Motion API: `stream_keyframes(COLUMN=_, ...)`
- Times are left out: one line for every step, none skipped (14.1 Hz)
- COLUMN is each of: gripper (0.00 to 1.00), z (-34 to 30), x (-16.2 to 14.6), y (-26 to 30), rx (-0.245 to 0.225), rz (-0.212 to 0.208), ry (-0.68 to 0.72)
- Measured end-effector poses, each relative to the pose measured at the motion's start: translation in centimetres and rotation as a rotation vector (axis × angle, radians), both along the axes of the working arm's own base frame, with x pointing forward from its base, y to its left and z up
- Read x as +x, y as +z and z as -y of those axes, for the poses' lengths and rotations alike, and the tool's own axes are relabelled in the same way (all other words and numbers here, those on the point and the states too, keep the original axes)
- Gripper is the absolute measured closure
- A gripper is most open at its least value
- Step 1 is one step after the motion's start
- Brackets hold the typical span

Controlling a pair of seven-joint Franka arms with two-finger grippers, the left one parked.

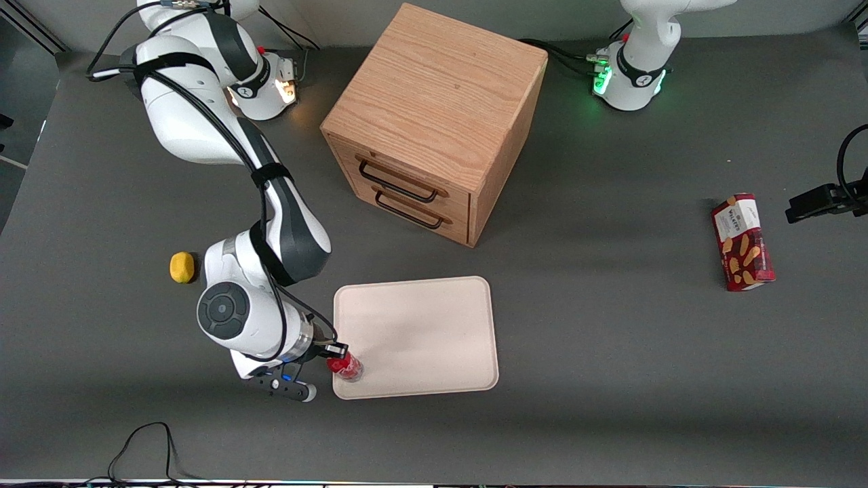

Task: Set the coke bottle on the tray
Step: 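Lower the bottle upright onto the tray's edge and open the gripper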

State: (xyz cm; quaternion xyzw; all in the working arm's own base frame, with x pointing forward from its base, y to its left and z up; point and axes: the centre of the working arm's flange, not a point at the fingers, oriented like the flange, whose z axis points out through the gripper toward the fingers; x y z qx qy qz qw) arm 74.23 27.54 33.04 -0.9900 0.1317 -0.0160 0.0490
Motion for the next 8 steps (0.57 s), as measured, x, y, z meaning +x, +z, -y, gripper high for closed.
stream_keyframes(gripper=0.58, z=0.01, x=0.05, y=0.10, rx=0.001, rz=0.003, ry=-0.001)
stream_keyframes(gripper=0.49, z=0.01, x=0.08, y=0.21, rx=0.002, rz=0.006, ry=-0.001)
stream_keyframes(gripper=0.39, z=0.01, x=0.11, y=0.30, rx=0.003, rz=0.008, ry=-0.001)
stream_keyframes(gripper=0.30, z=0.00, x=0.12, y=0.33, rx=0.003, rz=0.008, ry=-0.001)
stream_keyframes(gripper=0.19, z=0.00, x=0.12, y=0.32, rx=0.003, rz=0.008, ry=-0.001)
stream_keyframes(gripper=0.09, z=0.00, x=0.12, y=0.29, rx=0.003, rz=0.008, ry=-0.001)
stream_keyframes(gripper=0.00, z=0.01, x=0.13, y=0.28, rx=0.003, rz=0.008, ry=-0.001)
stream_keyframes(gripper=0.00, z=0.01, x=0.13, y=0.25, rx=0.003, rz=0.008, ry=-0.001)
